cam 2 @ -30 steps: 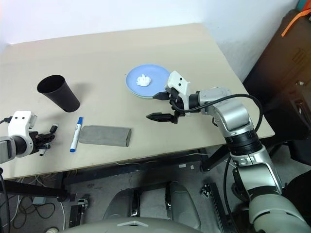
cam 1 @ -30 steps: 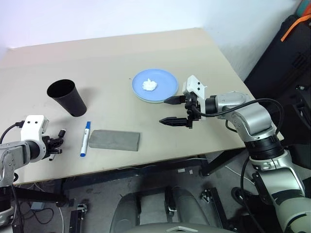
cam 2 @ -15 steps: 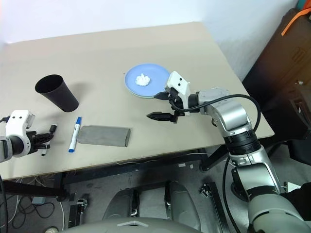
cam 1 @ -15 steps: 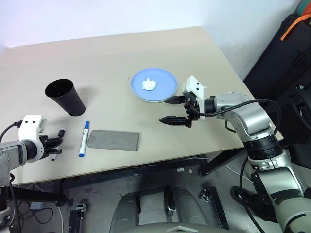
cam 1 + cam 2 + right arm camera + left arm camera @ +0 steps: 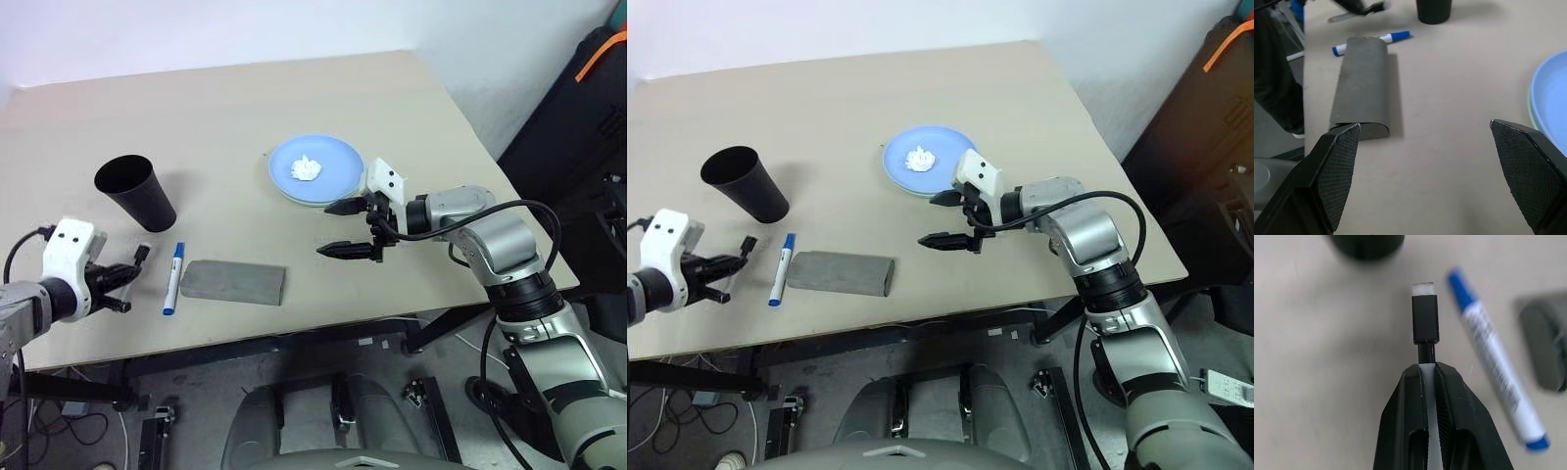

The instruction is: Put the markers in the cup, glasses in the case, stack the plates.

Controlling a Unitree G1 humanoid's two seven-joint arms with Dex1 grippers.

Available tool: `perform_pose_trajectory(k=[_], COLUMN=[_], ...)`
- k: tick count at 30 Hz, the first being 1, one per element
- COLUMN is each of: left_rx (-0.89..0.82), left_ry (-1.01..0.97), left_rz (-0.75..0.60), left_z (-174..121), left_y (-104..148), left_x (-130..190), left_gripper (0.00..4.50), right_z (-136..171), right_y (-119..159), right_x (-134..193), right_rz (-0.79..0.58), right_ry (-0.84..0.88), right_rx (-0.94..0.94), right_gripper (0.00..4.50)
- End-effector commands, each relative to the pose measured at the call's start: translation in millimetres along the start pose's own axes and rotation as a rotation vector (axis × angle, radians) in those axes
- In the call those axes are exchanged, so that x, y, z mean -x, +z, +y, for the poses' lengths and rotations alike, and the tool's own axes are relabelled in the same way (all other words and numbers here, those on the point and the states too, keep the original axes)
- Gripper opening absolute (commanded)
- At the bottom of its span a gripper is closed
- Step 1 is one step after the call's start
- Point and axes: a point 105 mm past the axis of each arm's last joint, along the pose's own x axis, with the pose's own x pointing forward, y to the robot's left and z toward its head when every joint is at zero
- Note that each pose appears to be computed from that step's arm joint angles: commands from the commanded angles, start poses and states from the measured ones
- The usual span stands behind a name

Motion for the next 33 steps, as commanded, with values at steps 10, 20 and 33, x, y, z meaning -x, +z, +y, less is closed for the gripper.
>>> perform_pose_trajectory(k=[10, 20, 33], left_rx=[-0.132, -0.252, -0.269], left_ry=[-0.099, 0.131, 0.448], left_rz=[-0.456, -0.885, -1.049], left_z=[-31, -17, 35], left_y=[92, 153, 151], left_x=[16, 19, 22], left_gripper=[0.02, 0.02, 0.02], right_z=[2, -3, -4], right_y=[17, 19, 20], right_x=[2, 1, 2], right_rz=[-0.055, -0.067, -0.081], right_ry=[0.023, -0.013, -0.042], right_rx=[0.041, 0.045, 0.04], right_gripper=[4.5, 4.5, 4.5])
